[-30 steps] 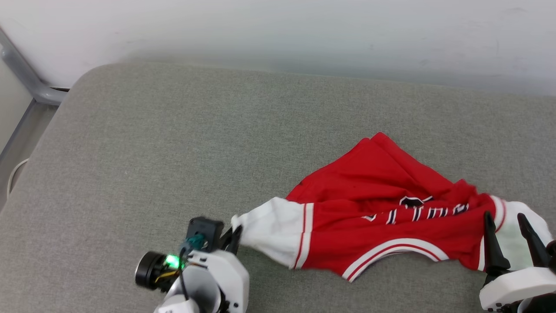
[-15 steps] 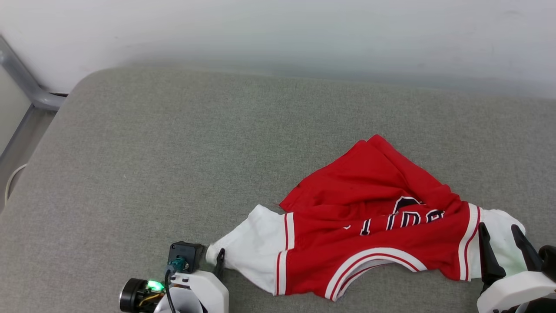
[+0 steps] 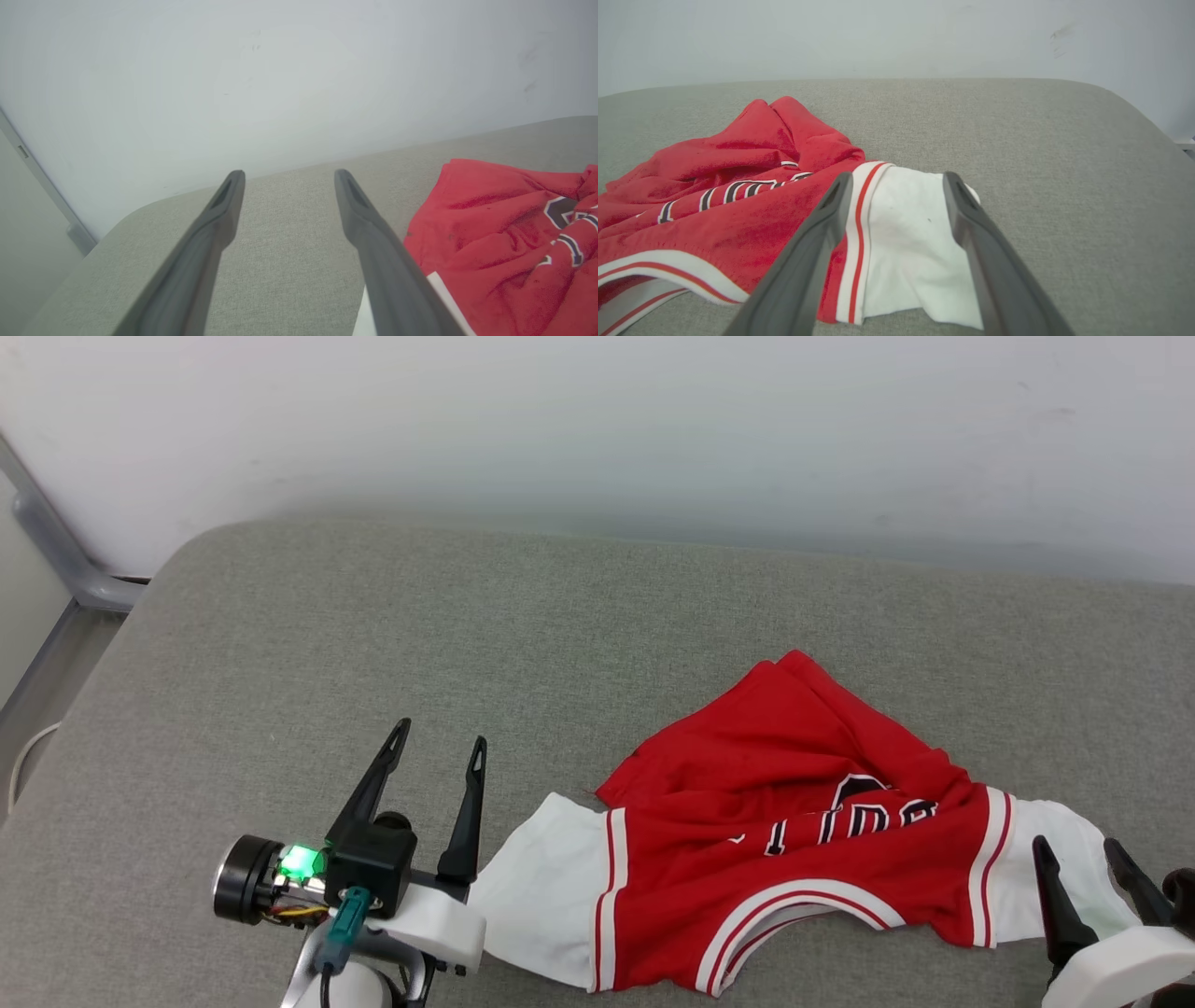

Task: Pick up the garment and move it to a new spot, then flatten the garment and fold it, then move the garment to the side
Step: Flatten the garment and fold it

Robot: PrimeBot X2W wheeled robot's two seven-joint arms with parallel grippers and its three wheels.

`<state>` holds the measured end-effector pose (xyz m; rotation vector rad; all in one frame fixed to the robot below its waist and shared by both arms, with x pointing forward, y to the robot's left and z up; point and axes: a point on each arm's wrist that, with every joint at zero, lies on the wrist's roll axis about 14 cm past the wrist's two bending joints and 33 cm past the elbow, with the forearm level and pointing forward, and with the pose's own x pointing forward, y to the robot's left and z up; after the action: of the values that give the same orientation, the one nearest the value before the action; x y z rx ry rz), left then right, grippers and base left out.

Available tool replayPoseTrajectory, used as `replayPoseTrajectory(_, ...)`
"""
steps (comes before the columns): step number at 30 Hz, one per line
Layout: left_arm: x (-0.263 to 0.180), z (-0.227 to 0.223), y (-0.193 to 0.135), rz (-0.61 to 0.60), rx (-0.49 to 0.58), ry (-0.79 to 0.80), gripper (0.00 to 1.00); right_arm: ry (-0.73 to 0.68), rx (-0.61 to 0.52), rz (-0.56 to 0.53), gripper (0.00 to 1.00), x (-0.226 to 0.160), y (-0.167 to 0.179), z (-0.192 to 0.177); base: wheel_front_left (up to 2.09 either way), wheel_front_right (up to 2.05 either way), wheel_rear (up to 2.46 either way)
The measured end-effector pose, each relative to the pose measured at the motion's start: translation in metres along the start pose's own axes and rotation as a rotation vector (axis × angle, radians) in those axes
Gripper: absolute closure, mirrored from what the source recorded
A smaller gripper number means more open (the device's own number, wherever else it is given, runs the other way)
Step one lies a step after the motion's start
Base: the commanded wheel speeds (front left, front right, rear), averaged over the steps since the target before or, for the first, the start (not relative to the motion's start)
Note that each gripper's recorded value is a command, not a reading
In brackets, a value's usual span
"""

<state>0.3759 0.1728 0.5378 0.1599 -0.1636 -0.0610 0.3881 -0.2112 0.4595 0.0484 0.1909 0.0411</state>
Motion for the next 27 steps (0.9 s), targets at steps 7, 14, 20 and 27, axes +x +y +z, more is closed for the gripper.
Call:
replayPoseTrajectory(7,-0.008,0.011,-0.007,-0.009,0.0,-0.04,0.0,0.318,-0.051,-0.057,0.0,-0.008,-0.03,-0.031,0.0,0.0,0.0)
replayPoseTrajectory(14,-0.002,0.009,-0.008,-0.018,-0.005,-0.039,0.0,0.63,-0.099,-0.128,0.0,-0.022,-0.058,-0.05,0.0,0.0,0.0)
replayPoseTrajectory(20,0.002,-0.001,-0.004,-0.009,-0.009,-0.009,0.0,0.723,-0.097,-0.131,0.0,-0.012,-0.055,-0.059,0.0,0.0,0.0)
replayPoseTrajectory(27,0.003,-0.014,0.004,0.01,-0.003,0.03,0.0,0.772,-0.13,-0.155,0.0,0.0,-0.06,-0.074,0.0,0.0,0.0)
